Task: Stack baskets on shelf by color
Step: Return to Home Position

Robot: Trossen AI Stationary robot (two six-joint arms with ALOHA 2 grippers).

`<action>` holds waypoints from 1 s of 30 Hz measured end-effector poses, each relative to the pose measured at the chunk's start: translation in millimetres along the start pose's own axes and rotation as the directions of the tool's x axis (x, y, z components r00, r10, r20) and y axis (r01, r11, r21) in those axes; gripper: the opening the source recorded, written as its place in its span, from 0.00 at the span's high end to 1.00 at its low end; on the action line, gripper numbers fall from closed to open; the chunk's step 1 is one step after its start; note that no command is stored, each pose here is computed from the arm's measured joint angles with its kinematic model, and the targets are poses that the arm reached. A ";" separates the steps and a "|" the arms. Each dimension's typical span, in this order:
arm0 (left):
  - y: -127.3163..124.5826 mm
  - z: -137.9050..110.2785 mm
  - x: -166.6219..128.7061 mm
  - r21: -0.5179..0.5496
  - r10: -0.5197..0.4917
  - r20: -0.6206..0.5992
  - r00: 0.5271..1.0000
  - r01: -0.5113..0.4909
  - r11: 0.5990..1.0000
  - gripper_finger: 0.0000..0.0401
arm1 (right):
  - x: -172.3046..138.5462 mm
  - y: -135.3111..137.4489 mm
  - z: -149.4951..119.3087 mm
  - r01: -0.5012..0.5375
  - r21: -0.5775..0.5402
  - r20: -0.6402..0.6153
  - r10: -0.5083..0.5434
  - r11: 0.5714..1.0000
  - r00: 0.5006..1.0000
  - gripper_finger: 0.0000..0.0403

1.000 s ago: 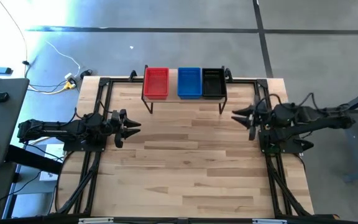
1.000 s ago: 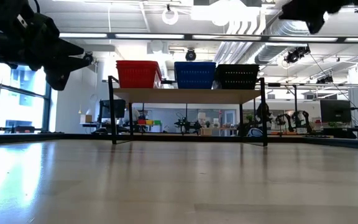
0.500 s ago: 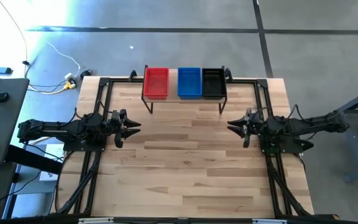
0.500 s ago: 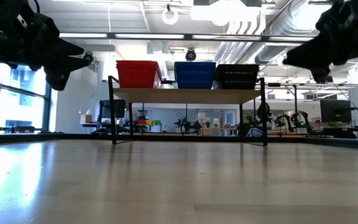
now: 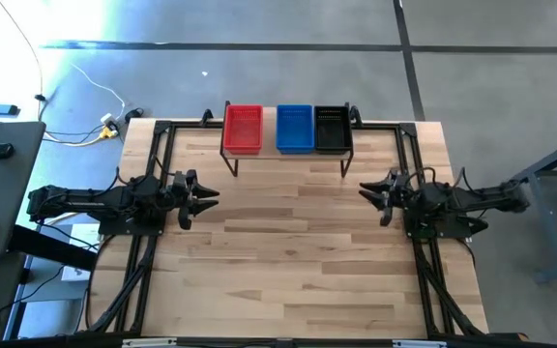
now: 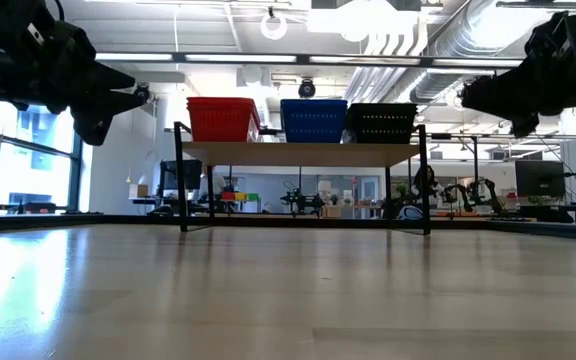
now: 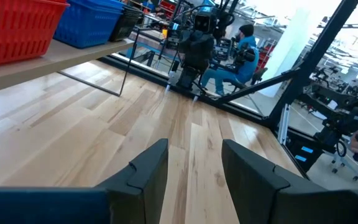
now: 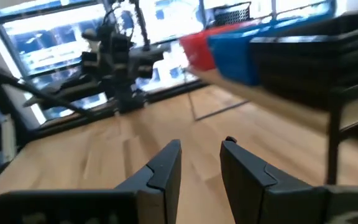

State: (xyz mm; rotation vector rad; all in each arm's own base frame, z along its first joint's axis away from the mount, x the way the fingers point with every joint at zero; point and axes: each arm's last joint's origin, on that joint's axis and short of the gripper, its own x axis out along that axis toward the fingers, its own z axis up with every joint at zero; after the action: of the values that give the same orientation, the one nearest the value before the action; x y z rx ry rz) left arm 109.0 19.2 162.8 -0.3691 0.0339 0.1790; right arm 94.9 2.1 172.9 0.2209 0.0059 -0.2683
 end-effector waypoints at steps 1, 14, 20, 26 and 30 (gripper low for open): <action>0.0 0.0 0.0 0.000 0.000 0.000 1.000 0.000 1.000 0.65 | -0.9 -0.6 1.0 0.010 -0.010 0.013 -0.010 1.000 1.000 0.76; -0.1 0.0 0.0 0.000 -0.005 -0.002 1.000 0.005 1.000 0.65 | 0.2 -2.2 0.0 0.079 -0.238 0.010 -0.079 0.968 0.997 0.76; -0.2 -0.1 0.0 0.000 -0.006 -0.002 1.000 0.006 1.000 0.65 | 0.2 -2.2 0.0 0.079 -0.259 0.010 -0.079 0.963 0.997 0.76; -0.2 -0.1 0.0 0.000 -0.006 -0.002 1.000 0.006 1.000 0.65 | 0.2 -2.2 0.0 0.079 -0.260 0.009 -0.079 0.962 0.997 0.76; -0.2 0.0 0.0 0.000 -0.006 -0.002 1.000 0.006 1.000 0.65 | 0.2 -2.2 0.0 0.079 -0.260 0.009 -0.079 0.962 0.997 0.76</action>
State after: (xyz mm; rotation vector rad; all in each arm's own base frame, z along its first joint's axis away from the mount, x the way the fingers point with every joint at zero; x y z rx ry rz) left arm 109.0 19.0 162.9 -0.3694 0.0347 0.1725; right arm 94.5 0.0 172.4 -0.0414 0.0510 -0.3438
